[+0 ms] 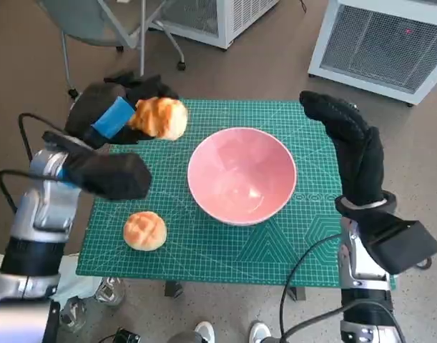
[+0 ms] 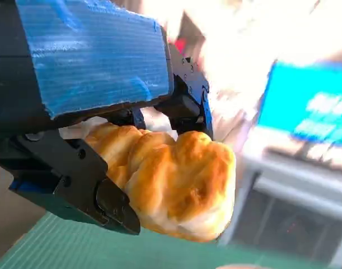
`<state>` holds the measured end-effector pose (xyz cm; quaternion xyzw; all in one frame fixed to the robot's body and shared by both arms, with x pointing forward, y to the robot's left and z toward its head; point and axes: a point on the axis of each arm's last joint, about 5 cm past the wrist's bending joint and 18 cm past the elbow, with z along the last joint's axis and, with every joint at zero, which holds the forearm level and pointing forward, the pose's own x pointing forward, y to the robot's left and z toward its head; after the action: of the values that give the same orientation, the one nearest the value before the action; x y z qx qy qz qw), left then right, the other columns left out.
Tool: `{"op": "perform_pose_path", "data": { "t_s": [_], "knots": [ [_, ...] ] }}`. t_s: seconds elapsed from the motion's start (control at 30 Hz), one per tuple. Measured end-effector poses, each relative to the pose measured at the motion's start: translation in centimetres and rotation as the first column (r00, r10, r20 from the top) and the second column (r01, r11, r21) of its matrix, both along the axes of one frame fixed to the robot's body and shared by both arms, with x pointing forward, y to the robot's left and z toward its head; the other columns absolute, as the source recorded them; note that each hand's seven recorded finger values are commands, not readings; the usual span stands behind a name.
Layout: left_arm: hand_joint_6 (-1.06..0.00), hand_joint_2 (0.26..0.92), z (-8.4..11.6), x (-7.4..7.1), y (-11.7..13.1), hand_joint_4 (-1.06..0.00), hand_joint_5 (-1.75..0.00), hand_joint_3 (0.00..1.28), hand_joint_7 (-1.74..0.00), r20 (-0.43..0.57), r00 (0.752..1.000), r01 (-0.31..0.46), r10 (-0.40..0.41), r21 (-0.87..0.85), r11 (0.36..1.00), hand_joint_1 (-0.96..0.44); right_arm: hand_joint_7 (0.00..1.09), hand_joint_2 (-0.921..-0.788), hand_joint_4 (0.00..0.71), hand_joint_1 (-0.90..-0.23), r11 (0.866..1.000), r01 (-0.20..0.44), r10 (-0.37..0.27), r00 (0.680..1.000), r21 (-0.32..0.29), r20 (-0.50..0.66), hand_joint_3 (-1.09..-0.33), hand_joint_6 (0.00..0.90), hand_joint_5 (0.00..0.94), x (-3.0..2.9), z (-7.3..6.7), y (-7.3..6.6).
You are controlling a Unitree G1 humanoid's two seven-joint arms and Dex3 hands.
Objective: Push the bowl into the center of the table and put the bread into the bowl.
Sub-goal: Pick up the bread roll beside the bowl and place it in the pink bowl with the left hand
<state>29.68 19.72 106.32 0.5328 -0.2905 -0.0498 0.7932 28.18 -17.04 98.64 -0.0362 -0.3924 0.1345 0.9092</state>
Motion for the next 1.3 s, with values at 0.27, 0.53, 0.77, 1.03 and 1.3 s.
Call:
{"op": "perform_pose_path", "data": {
  "t_s": [0.27,0.53,0.77,1.03,1.3],
  "knots": [
    [-0.67,0.919,-0.7,-0.6,-2.7,-0.75,-1.22,0.03,-0.99,0.063,0.987,0.148,-0.147,-0.008,0.989,0.00,0.50,-0.921,0.157,-0.709,1.000,-0.007,0.008,1.000,0.008,-0.001,-0.775,-0.001,0.000,0.00,0.0,0.0],
    [-0.56,0.921,-2.4,-0.4,-5.5,-0.63,-1.24,0.13,-1.22,-0.011,0.957,0.289,-0.289,0.042,0.956,0.00,0.50,-0.921,0.155,-0.709,1.000,-0.009,0.009,1.000,0.012,-0.005,-0.775,-0.001,0.000,0.01,0.0,0.0],
    [-0.47,0.893,-4.0,0.4,-6.7,-0.54,-0.26,0.09,-0.73,-0.121,0.929,0.361,-0.351,0.071,0.930,-0.20,0.50,-0.921,0.153,-0.709,1.000,-0.004,0.004,1.000,0.009,-0.006,-0.774,-0.001,0.000,-0.03,-0.1,-0.1],
    [-0.44,0.881,-5.0,0.9,-6.6,-0.36,-0.01,0.01,-0.13,-0.222,0.909,0.383,-0.354,0.104,0.918,-0.22,0.50,-0.921,0.147,-0.710,1.000,0.009,-0.009,1.000,0.005,-0.006,-0.774,-0.001,0.000,-0.31,-0.2,-0.2],
    [-0.39,0.859,-4.7,0.9,-6.1,-0.25,0.00,0.00,-0.03,-0.257,0.903,0.387,-0.344,0.137,0.912,-0.29,0.51,-0.921,0.148,-0.709,1.000,0.027,-0.027,1.000,-0.001,-0.003,-0.774,-0.001,0.001,-0.55,-0.3,-0.3]
  ]
}}
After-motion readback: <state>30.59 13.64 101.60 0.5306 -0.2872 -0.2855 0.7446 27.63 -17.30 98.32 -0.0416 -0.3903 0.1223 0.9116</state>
